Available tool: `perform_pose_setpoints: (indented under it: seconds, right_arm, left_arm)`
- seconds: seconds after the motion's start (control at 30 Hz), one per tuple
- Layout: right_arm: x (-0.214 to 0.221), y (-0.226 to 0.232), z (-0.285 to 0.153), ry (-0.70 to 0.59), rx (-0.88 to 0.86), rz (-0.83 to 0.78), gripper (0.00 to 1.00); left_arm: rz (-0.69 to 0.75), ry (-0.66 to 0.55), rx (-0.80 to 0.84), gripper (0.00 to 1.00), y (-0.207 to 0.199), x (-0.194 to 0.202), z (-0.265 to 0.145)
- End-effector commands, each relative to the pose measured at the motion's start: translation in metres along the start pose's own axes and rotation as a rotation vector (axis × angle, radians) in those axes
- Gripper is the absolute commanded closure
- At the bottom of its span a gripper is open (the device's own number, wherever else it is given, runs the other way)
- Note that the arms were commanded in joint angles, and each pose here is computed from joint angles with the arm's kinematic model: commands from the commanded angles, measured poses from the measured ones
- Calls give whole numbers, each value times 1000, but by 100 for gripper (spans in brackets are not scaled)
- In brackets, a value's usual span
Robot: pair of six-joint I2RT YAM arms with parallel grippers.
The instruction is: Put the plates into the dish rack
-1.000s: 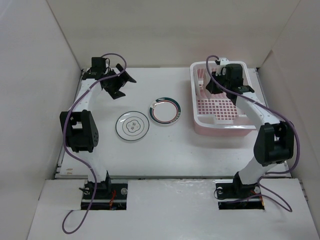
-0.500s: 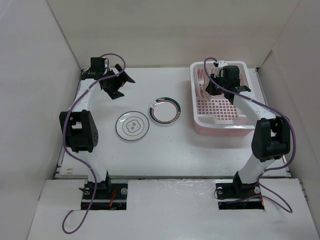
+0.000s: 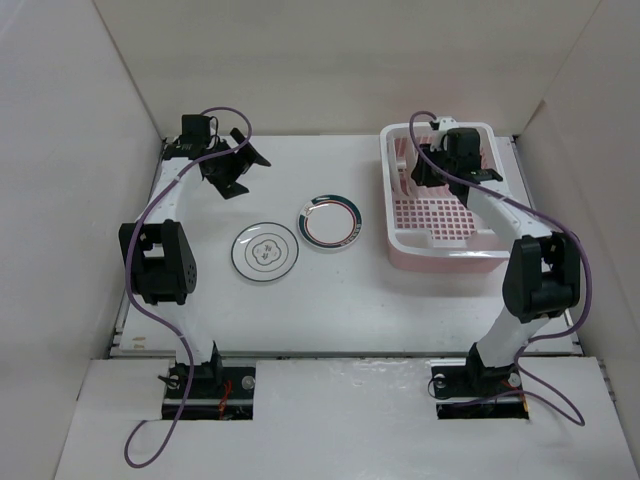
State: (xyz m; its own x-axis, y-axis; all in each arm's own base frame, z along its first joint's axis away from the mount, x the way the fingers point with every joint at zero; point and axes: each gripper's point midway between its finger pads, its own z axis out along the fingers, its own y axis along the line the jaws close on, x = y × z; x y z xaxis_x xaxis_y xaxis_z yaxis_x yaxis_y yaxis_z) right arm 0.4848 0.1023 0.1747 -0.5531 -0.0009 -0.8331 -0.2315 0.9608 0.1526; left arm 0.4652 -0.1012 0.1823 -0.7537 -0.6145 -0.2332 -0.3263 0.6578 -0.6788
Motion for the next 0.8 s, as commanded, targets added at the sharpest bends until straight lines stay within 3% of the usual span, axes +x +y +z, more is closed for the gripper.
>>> perform_pose_setpoints:
  seconds: [0.0, 0.27, 0.4, 0.53, 0.63, 0.7, 0.77]
  right_arm:
    - [-32, 4, -1, -83, -1, -13, 63]
    - [-39, 6, -8, -101, -2, -16, 57]
    - [-50, 9, -21, -122, -4, -19, 49]
    - [-69, 15, -49, -176, -8, -27, 37]
    - [-88, 19, -79, -235, 1, -25, 19]
    - [-97, 20, -96, -266, 9, -28, 0]
    - [-106, 27, -122, -312, -9, -37, 0]
  left_arm:
    - [36, -36, 26, 0, -12, -11, -11]
    - [28, -24, 15, 0, -7, -7, -8]
    - [37, -31, 7, 0, -5, -8, -8]
    - [32, -52, -35, 0, 10, -12, -4]
    - [29, -81, -83, 0, 24, -16, -4]
    - [26, -110, -96, 0, 27, -19, -12]
    - [21, -135, -151, 0, 45, -17, -18]
